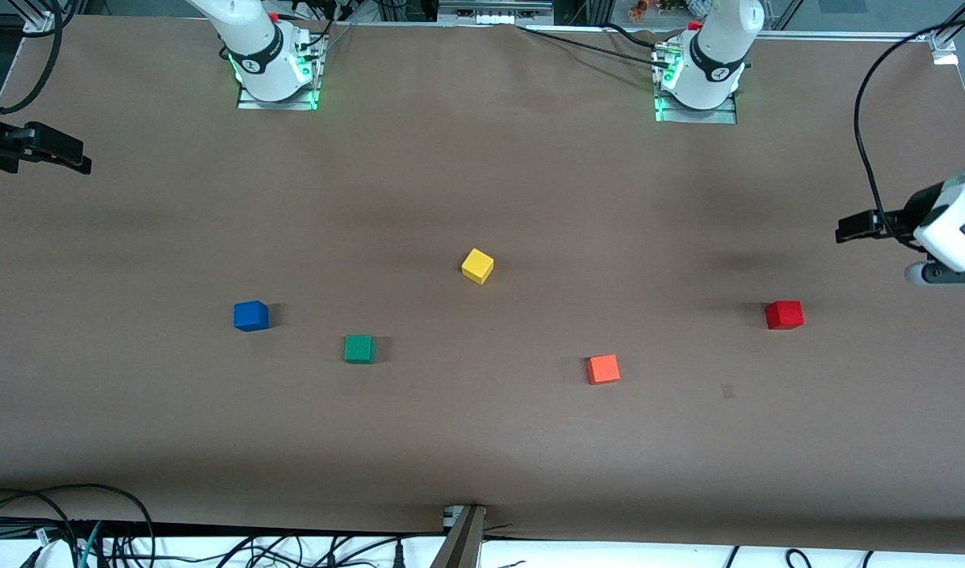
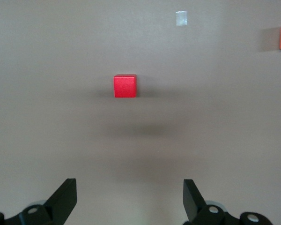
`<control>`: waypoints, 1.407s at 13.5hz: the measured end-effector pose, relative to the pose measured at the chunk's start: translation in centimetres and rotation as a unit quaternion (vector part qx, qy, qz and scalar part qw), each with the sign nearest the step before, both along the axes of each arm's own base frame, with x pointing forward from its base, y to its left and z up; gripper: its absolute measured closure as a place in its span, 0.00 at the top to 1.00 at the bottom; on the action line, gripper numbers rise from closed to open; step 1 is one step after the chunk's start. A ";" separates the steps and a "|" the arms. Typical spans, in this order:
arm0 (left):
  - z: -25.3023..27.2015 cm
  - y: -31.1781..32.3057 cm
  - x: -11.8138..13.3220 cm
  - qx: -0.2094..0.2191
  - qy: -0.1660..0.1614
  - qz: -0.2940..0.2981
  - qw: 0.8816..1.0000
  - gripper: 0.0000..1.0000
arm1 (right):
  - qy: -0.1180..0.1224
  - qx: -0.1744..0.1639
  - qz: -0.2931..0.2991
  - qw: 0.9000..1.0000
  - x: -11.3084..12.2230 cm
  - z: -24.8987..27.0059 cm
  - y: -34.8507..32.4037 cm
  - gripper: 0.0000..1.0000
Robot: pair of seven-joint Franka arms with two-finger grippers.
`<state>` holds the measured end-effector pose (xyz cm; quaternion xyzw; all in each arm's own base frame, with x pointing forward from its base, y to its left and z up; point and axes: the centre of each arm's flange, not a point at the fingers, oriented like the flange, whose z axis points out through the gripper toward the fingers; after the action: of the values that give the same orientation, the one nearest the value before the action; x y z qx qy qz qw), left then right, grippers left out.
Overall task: Pass red block to right arm, stack on blue
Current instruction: 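Reach the left gripper down over the red cube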
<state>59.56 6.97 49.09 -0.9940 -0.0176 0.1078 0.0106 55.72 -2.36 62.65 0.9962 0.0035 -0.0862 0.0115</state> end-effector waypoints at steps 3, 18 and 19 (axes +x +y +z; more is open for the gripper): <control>-3.6 0.5 3.3 0.004 -0.030 -0.002 1.000 1.00 | 0.001 0.000 0.000 1.000 0.1 -0.1 0.0 1.00; -28.2 4.2 2.0 0.027 -0.097 -0.024 0.995 1.00 | 0.001 0.000 0.000 1.000 0.1 -0.2 0.0 1.00; -29.4 4.5 1.4 0.025 -0.093 -0.023 0.995 1.00 | 0.001 0.000 0.000 1.000 0.1 -0.2 0.0 1.00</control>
<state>61.01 11.46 19.66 -0.9992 0.0015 0.0146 0.0363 55.86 -2.39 62.46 0.9961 0.0035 -0.0874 0.0115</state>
